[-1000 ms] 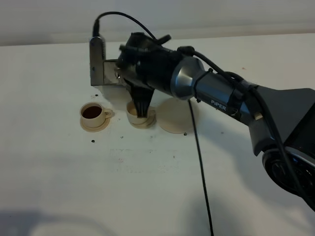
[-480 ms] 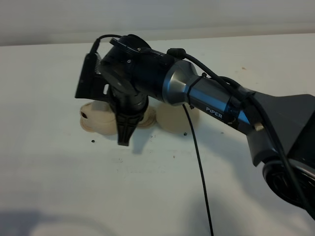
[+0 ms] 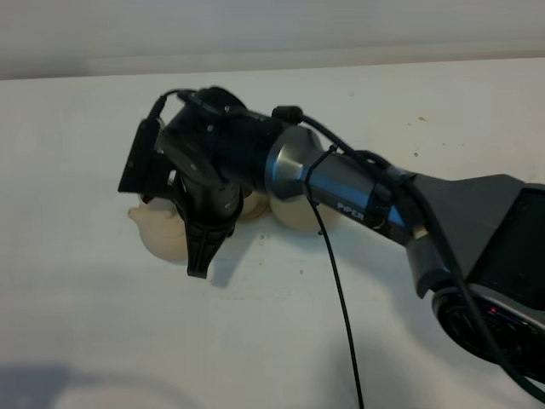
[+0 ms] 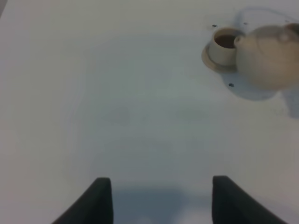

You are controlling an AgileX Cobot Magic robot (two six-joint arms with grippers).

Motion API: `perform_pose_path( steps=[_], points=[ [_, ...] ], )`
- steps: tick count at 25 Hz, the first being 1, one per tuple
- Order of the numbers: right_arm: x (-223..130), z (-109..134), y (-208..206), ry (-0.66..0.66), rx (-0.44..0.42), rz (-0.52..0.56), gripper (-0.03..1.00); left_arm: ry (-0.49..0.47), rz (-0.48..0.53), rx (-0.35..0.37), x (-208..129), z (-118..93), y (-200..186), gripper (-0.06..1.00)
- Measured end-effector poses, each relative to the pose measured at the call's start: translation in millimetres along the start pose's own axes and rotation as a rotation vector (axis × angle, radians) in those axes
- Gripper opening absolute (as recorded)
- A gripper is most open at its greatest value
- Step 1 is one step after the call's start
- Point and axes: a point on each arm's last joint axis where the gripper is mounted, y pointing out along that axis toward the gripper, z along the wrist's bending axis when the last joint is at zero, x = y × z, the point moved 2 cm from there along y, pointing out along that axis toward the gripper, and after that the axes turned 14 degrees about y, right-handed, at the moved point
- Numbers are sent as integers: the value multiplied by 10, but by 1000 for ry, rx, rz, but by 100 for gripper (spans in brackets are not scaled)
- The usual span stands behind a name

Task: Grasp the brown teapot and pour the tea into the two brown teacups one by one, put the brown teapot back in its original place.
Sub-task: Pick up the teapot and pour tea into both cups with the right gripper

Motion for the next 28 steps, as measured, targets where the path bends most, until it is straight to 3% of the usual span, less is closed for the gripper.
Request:
perform_pose_path(
  steps=[8,14,20,28],
  points=[
    [-31,-52,-40,-19,-40,22,12,0,0,0,0,0,0,47],
    [-128,-459,-342,-37,-210,29,12,1,0,0,0,0,0,47],
    [-319,-854,-349,-22,-276,87,12,0,0,0,0,0,0,47],
    [-462,-916,-286,-83,-328,140,12,0,0,0,0,0,0,47]
  ],
)
